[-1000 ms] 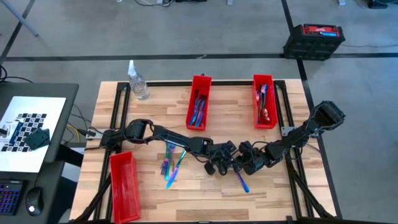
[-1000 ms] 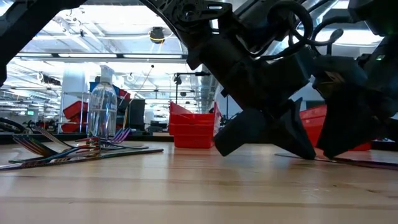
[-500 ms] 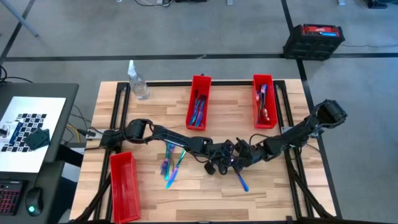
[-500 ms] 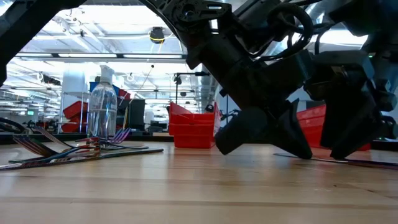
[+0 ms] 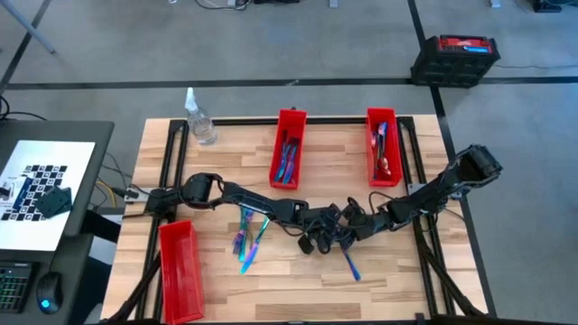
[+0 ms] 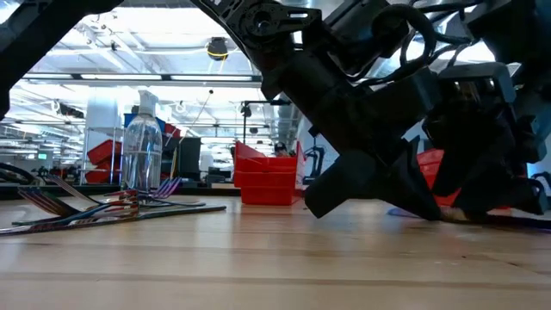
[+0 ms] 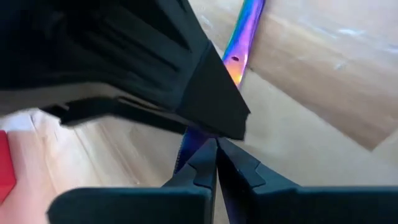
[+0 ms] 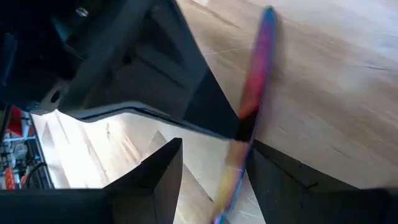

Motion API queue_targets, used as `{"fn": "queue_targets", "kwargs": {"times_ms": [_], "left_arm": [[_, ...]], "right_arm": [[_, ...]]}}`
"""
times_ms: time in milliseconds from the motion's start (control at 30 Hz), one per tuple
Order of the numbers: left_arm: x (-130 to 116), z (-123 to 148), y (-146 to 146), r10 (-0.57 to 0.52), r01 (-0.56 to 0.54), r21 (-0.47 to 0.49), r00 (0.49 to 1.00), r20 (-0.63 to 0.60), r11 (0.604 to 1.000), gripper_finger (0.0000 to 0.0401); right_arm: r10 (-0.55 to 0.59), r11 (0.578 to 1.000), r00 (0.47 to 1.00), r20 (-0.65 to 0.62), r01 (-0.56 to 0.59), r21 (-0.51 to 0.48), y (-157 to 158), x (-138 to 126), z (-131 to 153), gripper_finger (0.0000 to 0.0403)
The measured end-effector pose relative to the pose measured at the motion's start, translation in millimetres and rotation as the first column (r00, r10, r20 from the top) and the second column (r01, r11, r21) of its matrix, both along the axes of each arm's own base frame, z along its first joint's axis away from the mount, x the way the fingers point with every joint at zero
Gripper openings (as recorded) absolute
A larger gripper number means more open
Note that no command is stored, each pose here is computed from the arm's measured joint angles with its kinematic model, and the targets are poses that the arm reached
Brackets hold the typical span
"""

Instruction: Sort silverware

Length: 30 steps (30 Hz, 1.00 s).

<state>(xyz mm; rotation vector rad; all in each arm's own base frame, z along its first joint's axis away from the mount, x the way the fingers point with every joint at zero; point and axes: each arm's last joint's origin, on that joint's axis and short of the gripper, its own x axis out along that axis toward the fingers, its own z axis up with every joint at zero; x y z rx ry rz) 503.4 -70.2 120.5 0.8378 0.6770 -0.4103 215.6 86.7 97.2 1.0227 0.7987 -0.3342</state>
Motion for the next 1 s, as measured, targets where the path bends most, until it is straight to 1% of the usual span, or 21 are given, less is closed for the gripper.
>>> {"fn": "queue_targets", "kwargs": {"times_ms": [133,233,333,467,500,633,733,800,867,933,1000], "left_arm": [[-1,-1,0,-0.011,0.011,0.005,1.0,-0.006,1.0,0.0],[-1,-1,-1,-0.014,0.014,0.01,1.0,-0.011,1.0,0.0],[-1,-1,-1,-0.008,0.008,0.004,1.0,-0.012,1.0,0.0],[-1,-1,0,0.006,-0.006,-0.007,1.0,-0.014,1.0,0.0],[-1,-1,0,0.008,-0.008,-0.007,1.0,-0.015,1.0,0.0],[-1,0,0,0.008,-0.008,-0.006,1.0,-0.015,1.0,0.0],[-3,6,-2,0.014,-0.014,-0.014,1.0,-0.012,1.0,0.0],[-5,13,-4,0.039,-0.039,-0.03,0.999,-0.019,0.999,0.0],[-9,29,-7,0.071,-0.072,-0.06,0.997,-0.018,0.996,0.0],[-15,52,-9,0.126,-0.127,-0.084,0.992,-0.015,0.988,0.0],[-25,71,-13,0.202,-0.204,-0.101,0.979,-0.033,0.974,0.0]], "right_arm": [[0.006,1.0,1.0,0.013,-0.006,-0.005,2,3,-6,0.0164],[0.018,1.0,1.0,-0.002,-0.018,-0.019,3,1,-9,0.0145],[0.027,0.999,0.999,-0.02,-0.028,-0.029,3,0,-9,0.0101],[0.035,0.998,0.997,-0.07,-0.039,-0.055,2,-3,-12,0.0026],[0.041,0.997,0.996,-0.075,-0.046,-0.059,2,-3,-12,0.0015],[0.057,0.996,0.996,-0.068,-0.061,-0.063,2,-3,-11,0.0006],[0.075,0.996,0.996,-0.044,-0.077,-0.055,2,-4,-6,0.0003],[0.097,0.994,0.995,-0.031,-0.098,-0.047,2,-5,0,0.0001],[0.121,0.992,0.993,-0.013,-0.121,-0.04,2,-7,6,0.0001],[0.145,0.988,0.989,0.008,-0.145,-0.051,2,-10,14,0.0001],[0.144,0.988,0.986,0.087,-0.138,-0.076,2,-6,28,0.0001]]}}
